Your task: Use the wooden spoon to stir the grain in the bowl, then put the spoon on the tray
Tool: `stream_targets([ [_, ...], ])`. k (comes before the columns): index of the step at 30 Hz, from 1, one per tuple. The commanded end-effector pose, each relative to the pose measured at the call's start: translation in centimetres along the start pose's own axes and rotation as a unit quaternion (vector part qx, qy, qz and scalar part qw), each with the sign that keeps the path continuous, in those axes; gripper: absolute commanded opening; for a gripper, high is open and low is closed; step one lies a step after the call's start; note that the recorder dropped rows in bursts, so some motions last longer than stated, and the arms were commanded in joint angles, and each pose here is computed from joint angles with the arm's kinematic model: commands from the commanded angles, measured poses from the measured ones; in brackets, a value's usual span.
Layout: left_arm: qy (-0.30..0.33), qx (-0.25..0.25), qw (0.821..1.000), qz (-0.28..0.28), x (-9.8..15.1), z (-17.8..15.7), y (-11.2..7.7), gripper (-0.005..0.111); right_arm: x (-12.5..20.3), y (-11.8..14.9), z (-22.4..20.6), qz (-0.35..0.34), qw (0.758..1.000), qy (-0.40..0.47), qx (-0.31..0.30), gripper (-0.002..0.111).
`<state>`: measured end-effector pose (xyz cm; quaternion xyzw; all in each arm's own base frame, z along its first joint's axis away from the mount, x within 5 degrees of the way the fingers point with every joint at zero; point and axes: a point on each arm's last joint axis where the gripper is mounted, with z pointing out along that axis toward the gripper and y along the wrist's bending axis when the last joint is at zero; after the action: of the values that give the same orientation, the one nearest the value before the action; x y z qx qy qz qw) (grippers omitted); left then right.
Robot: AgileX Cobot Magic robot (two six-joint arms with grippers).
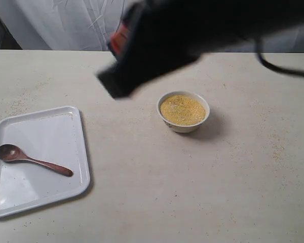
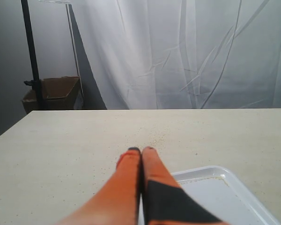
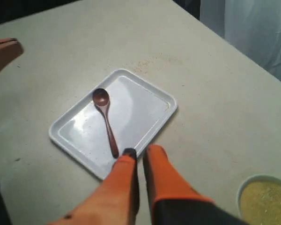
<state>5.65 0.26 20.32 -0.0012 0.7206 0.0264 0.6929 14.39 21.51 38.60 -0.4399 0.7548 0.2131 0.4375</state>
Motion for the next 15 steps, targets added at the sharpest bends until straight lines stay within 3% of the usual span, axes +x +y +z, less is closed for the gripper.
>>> stream_targets([
  [1, 0.000, 0.002, 1.000, -0.004, 0.1, 0.0, 0.0, 0.000, 10.1, 0.8, -4.0, 0.019, 0.995, -0.100, 0.003, 0.008],
  [5, 0.000, 0.002, 1.000, -0.004, 0.1, 0.0, 0.0, 0.000, 19.0, 1.3, -4.6, 0.031, 0.981, -0.189, 0.012, 0.008],
  [8, 0.000, 0.002, 1.000, -0.004, 0.1, 0.0, 0.0, 0.000, 23.8, 1.7, -3.9, 0.032, 0.988, -0.151, 0.010, 0.008],
  [12, 0.000, 0.002, 1.000, -0.004, 0.1, 0.0, 0.0, 0.000, 25.9, 1.8, -3.7, 0.079, 0.989, -0.126, 0.006, 0.008],
  [15, 0.000, 0.002, 1.000, -0.004, 0.1, 0.0, 0.0, 0.000, 25.2, 0.6, -4.7, 0.094, 0.975, -0.188, 0.071, 0.008],
])
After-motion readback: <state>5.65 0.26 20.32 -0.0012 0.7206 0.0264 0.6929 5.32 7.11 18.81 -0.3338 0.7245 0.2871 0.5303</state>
